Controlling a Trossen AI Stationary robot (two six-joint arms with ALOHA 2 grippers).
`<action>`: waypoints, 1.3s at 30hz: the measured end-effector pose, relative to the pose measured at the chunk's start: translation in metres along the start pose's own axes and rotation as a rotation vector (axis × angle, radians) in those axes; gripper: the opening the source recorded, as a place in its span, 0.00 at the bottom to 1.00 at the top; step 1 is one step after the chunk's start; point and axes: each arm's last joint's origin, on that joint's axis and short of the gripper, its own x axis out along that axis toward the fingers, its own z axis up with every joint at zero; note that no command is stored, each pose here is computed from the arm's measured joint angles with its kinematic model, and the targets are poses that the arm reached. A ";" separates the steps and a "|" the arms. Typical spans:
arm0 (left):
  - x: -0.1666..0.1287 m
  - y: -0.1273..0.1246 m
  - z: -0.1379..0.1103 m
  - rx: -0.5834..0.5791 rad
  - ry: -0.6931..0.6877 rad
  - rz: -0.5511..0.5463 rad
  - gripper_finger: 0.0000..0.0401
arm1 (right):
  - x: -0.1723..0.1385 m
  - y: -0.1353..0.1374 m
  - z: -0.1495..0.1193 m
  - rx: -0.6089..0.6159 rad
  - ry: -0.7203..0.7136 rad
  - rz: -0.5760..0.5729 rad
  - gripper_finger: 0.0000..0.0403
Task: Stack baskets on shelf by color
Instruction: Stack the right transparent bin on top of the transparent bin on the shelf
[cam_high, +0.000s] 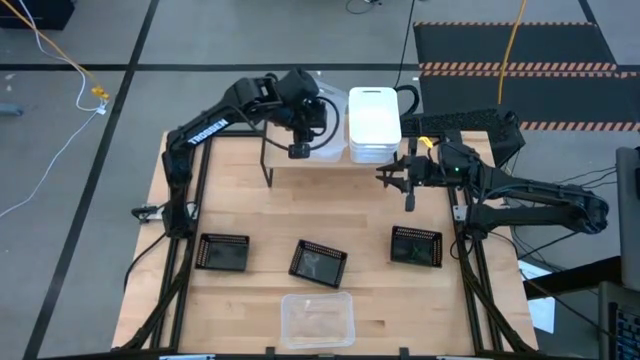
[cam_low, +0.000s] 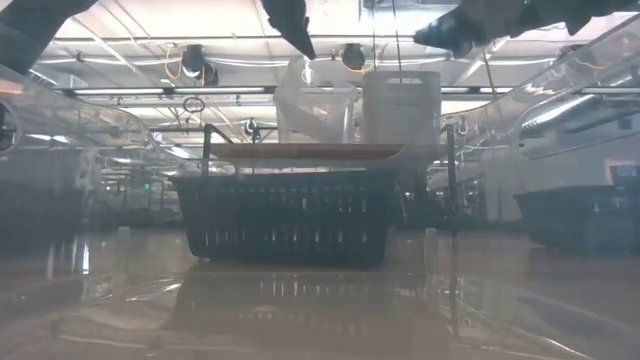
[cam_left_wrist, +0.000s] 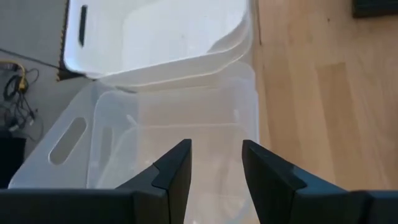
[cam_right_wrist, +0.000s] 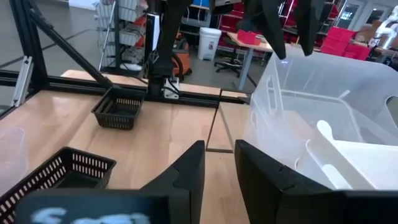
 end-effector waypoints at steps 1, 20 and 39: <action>0.000 -0.001 0.001 0.016 -0.001 -0.002 0.36 | 0.000 0.000 0.000 0.001 0.003 0.001 0.21; 0.004 -0.001 -0.006 0.048 0.082 -0.011 0.36 | 0.000 0.000 -0.002 0.011 0.024 0.003 0.21; 0.017 -0.004 -0.008 0.033 0.127 -0.044 0.09 | 0.000 0.001 -0.003 0.014 0.036 0.005 0.21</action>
